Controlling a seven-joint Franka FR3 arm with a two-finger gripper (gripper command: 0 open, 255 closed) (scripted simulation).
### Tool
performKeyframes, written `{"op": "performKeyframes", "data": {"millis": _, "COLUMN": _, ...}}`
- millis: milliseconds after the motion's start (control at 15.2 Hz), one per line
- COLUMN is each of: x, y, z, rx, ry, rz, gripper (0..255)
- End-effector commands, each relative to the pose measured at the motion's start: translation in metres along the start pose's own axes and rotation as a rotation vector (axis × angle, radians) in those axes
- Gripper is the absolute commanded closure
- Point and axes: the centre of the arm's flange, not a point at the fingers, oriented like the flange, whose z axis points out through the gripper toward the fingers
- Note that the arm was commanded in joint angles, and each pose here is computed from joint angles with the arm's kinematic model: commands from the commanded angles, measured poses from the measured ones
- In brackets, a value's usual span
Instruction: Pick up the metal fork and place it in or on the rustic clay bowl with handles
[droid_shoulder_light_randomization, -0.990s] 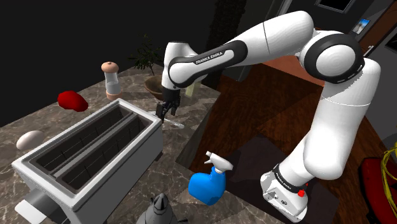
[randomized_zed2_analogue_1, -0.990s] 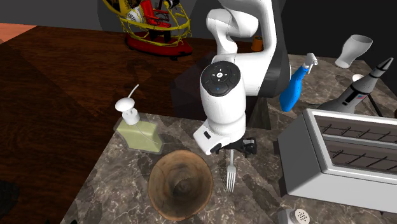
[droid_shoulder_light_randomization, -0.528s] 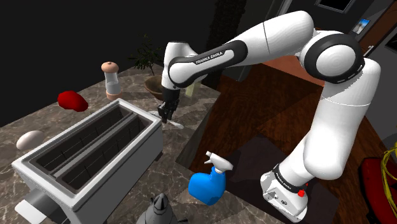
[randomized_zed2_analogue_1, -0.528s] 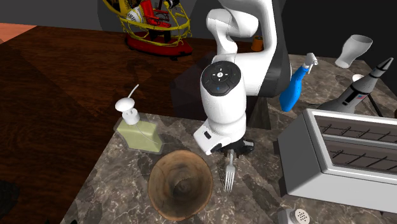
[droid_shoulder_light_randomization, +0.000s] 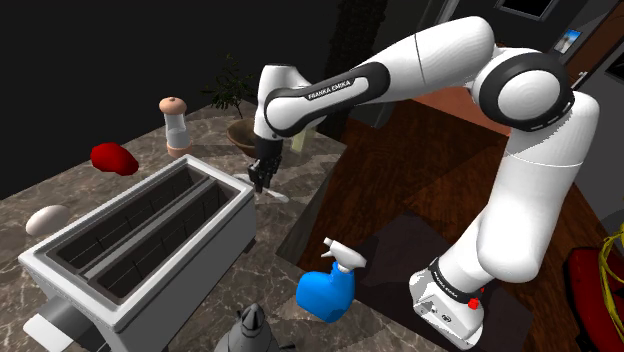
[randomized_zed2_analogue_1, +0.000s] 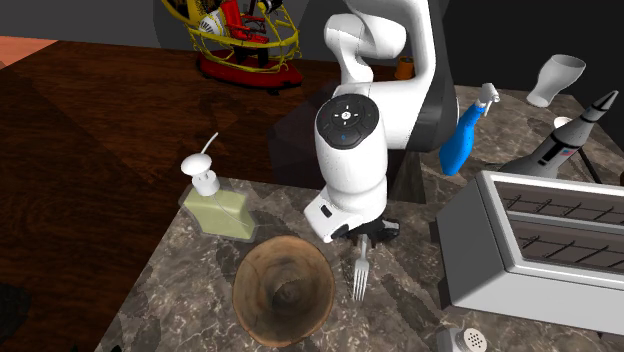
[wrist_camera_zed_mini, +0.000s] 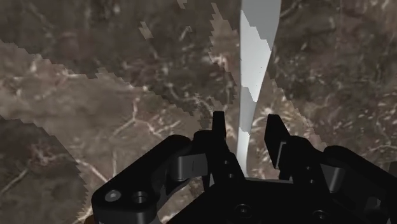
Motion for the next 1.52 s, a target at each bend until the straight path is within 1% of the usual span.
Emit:
{"op": "performKeyframes", "data": {"millis": 0, "x": -0.001, "y": -0.001, "z": -0.007, "rx": 0.000, "ry": -0.002, "rz": 0.001, "gripper": 255}}
{"op": "performKeyframes", "data": {"millis": 1452, "x": -0.012, "y": -0.025, "z": -0.120, "rx": 0.000, "ry": -0.002, "rz": 0.001, "gripper": 255}}
